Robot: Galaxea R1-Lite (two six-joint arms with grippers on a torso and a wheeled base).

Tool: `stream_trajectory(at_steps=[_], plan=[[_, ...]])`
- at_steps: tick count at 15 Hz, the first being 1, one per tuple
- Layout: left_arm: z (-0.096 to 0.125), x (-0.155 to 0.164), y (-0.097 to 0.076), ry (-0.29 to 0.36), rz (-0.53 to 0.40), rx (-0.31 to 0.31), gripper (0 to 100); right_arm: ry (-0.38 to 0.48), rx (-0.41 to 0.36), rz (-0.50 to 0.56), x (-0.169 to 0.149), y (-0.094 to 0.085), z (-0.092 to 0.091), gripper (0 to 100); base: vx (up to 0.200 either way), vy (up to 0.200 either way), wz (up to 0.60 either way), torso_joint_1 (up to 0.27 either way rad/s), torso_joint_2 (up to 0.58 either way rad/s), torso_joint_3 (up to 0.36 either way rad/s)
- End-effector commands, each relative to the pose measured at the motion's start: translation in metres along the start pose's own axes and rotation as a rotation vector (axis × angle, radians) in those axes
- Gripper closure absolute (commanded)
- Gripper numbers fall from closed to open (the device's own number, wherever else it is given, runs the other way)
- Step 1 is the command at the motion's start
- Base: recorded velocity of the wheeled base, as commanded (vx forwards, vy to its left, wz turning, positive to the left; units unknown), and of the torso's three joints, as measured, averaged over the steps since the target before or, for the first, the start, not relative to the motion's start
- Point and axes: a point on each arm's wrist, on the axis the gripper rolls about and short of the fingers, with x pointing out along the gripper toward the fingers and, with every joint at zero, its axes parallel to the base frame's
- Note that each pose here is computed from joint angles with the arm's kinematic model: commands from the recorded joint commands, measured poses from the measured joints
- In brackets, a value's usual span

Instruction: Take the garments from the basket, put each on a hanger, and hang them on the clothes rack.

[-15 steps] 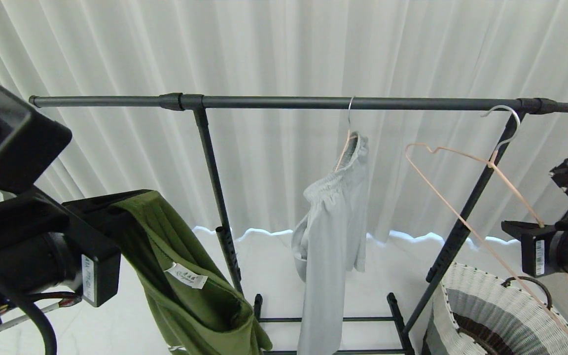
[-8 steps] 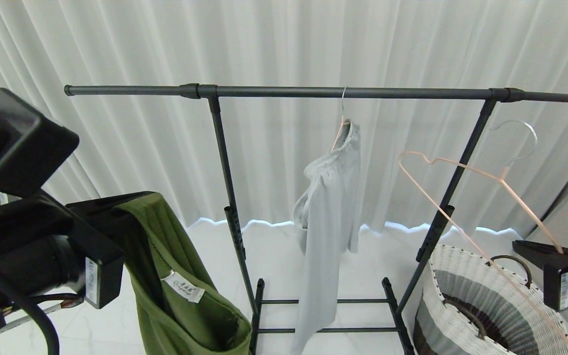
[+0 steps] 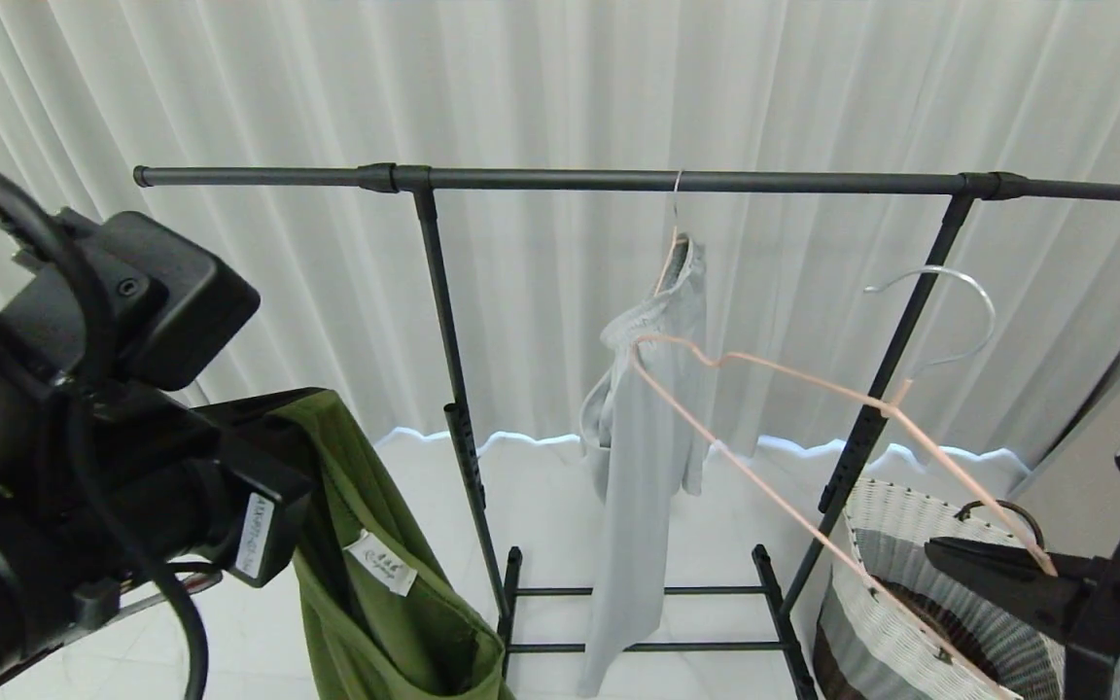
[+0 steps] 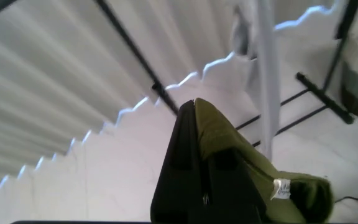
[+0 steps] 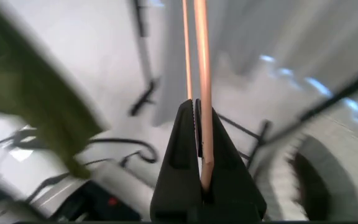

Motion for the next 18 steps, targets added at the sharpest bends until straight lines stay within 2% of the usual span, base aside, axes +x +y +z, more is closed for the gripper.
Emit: stream_trajectory(at_steps=[1,4,7,9,14,18], plan=[[0.005,0.025,-0.013,0.063,0.032,-0.028,100,0.008,-0.018,0.148,-0.006,0.020,-0.006,100,0.000,0.000,0.00,0.000,0.00,0.000],[0.013,0.045,-0.013,0.101,0.137,-0.067,100,0.011,-0.054,0.263,-0.013,0.034,-0.009,100,0.000,0.000,0.00,0.000,0.00,0.000],[0.020,0.053,-0.011,0.099,0.155,-0.080,100,0.018,-0.085,0.358,-0.017,0.045,-0.011,100,0.000,0.000,0.00,0.000,0.00,0.000],[0.021,0.053,-0.012,0.095,0.154,-0.087,100,0.033,-0.095,0.374,-0.014,0.049,-0.011,100,0.000,0.000,0.00,0.000,0.00,0.000],[0.026,0.049,-0.017,0.070,0.124,-0.116,100,0.004,-0.082,0.376,0.008,0.062,-0.005,100,0.000,0.000,0.00,0.000,0.00,0.000],[0.024,0.052,-0.014,0.083,0.152,-0.119,100,-0.015,-0.075,0.379,0.014,0.066,-0.003,100,0.000,0.000,0.00,0.000,0.00,0.000]])
